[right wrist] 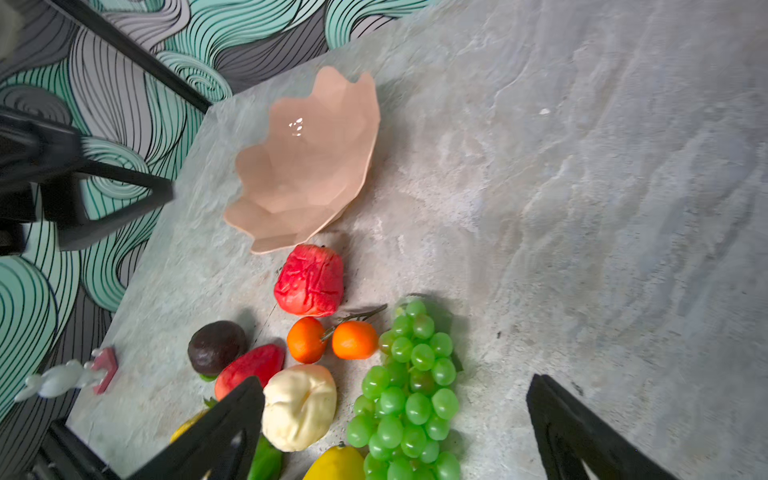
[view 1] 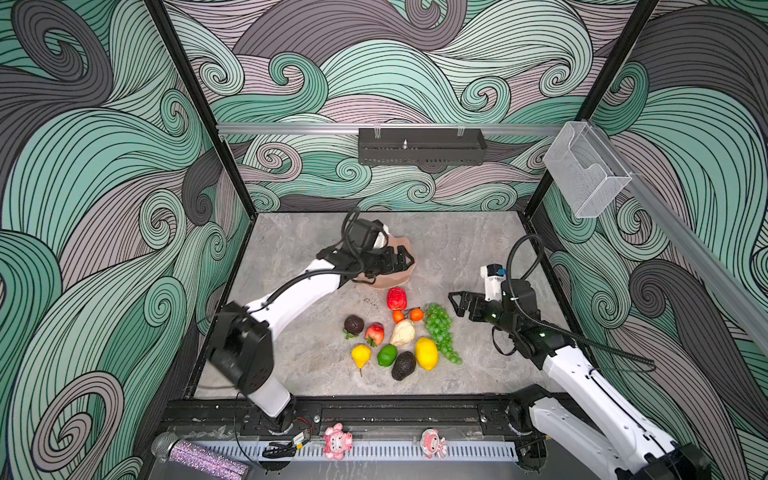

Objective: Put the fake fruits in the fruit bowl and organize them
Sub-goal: 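Grasp the red apple with the right gripper while the left arm draws back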

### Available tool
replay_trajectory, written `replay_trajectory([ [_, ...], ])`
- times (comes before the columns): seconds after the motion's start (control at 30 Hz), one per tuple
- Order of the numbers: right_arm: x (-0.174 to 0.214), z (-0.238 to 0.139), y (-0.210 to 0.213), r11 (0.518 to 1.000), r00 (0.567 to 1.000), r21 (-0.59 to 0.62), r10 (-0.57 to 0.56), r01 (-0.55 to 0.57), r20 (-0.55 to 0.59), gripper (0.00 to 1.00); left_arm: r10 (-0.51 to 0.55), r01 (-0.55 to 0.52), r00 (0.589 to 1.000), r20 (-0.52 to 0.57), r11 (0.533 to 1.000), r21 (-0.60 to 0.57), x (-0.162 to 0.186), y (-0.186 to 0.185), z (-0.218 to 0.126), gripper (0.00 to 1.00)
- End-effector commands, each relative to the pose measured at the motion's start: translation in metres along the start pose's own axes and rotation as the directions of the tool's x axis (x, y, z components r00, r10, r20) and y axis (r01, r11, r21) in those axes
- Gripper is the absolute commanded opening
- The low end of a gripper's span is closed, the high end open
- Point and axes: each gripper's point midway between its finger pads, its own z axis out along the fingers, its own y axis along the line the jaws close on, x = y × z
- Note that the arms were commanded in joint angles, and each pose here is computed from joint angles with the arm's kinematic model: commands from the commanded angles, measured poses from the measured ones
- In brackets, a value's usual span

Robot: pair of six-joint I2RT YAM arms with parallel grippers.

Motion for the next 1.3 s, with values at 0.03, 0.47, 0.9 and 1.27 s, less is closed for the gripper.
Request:
replay_trajectory([
  [0.03, 0.004, 0.020, 0.024, 0.998, 0.995, 0.026, -0.055, 0.058, -0.079, 0.99, -0.056, 0.089, 0.988, 0.145, 0.969, -0.232, 0.025, 0.075, -0.045, 0.96],
  [0.47, 0.038, 0.101, 0.081, 0.965, 0.920, 0.140, -0.158, 0.221, -0.360, 0.95, -0.016, 0.172, 0.890, 0.456, 0.937, -0.303, 0.081, 0.163, -0.126, 0.99],
  [0.9, 0.061, 0.150, 0.084, 0.947, 0.873, 0.200, -0.133, 0.252, -0.470, 0.91, 0.015, 0.132, 0.906, 0.423, 0.939, -0.316, 0.081, 0.162, -0.116, 0.99],
  [1.27, 0.066, 0.174, 0.090, 0.945, 0.854, 0.184, -0.148, 0.272, -0.499, 0.78, -0.032, 0.141, 0.932, 0.360, 0.949, -0.282, 0.083, 0.154, -0.099, 0.99],
])
